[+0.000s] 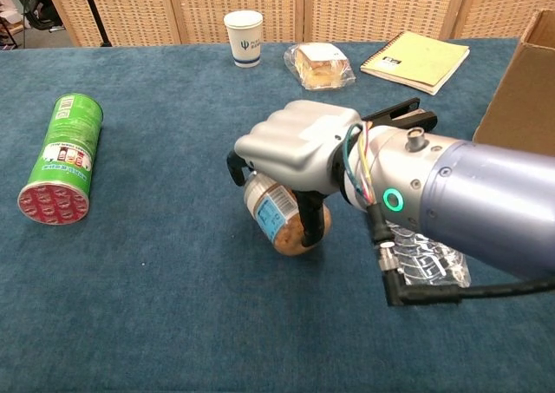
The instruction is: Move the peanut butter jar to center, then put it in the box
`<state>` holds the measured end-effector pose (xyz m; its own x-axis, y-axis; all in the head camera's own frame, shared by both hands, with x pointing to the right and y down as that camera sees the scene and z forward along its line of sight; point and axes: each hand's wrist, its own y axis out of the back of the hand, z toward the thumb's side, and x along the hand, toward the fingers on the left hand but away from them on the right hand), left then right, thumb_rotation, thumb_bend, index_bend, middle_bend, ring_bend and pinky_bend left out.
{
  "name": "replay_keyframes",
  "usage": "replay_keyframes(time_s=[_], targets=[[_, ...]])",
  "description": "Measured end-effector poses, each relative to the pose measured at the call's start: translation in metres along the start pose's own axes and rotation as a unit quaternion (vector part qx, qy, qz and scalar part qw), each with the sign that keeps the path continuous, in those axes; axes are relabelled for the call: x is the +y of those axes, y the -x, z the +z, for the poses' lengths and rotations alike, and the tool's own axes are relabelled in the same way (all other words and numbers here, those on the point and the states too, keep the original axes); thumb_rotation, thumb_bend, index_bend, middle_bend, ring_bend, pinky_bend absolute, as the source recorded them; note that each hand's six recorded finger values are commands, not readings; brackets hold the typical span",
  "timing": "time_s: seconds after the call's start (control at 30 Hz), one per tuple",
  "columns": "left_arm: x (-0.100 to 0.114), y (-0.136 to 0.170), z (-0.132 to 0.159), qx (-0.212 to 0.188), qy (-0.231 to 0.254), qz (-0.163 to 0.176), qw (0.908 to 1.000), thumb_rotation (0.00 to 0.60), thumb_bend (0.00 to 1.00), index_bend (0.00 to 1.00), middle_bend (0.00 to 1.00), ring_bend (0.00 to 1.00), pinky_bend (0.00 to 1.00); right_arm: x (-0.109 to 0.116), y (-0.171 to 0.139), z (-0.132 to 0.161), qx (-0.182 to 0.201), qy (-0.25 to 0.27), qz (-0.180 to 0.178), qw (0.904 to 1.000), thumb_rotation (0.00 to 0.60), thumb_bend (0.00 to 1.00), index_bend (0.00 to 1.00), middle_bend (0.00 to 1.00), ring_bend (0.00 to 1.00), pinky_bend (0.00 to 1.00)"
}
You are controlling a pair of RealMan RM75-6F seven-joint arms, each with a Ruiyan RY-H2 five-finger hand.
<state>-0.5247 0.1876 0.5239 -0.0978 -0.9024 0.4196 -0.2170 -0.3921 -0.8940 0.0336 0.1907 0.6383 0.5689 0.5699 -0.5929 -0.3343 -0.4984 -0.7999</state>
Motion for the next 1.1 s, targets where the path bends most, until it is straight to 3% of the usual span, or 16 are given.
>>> replay_keyframes(time_s=[0.27,0.53,0.87,1.1], targets=[[-0.002,-0.001,0.001,0.0,-0.002,-0.004,1.0,0.6,0.0,0.0,0.0,0.0,0.03,0.037,-0.005,-0.017,0.02,0.019,-0.081,0.9964,0.6,0.34,0.61,0.57,0.43,0.44],[-0.001,0.0,0.002,-0.001,-0.001,-0.004,1.0,0.6,0.0,0.0,0.0,0.0,0.03,0.079,-0.016,-0.067,-0.015,0.009,-0.154,0.988,0.6,0.36,0.61,0.58,0.44,0.44],[-0.001,0.0,0.01,-0.014,-0.013,-0.001,0.9998,0.6,0.0,0.0,0.0,0.0,0.03,0.111,-0.06,-0.202,-0.142,-0.017,-0.2,0.9695,0.6,0.4,0.61,0.58,0.44,0.44],[-0.001,-0.001,0.013,-0.014,-0.014,-0.001,0.9998,0.6,0.0,0.0,0.0,0.0,0.03,0.112,-0.112,-0.29,-0.221,-0.046,-0.192,0.9552,0.6,0.4,0.61,0.58,0.44,0.44]])
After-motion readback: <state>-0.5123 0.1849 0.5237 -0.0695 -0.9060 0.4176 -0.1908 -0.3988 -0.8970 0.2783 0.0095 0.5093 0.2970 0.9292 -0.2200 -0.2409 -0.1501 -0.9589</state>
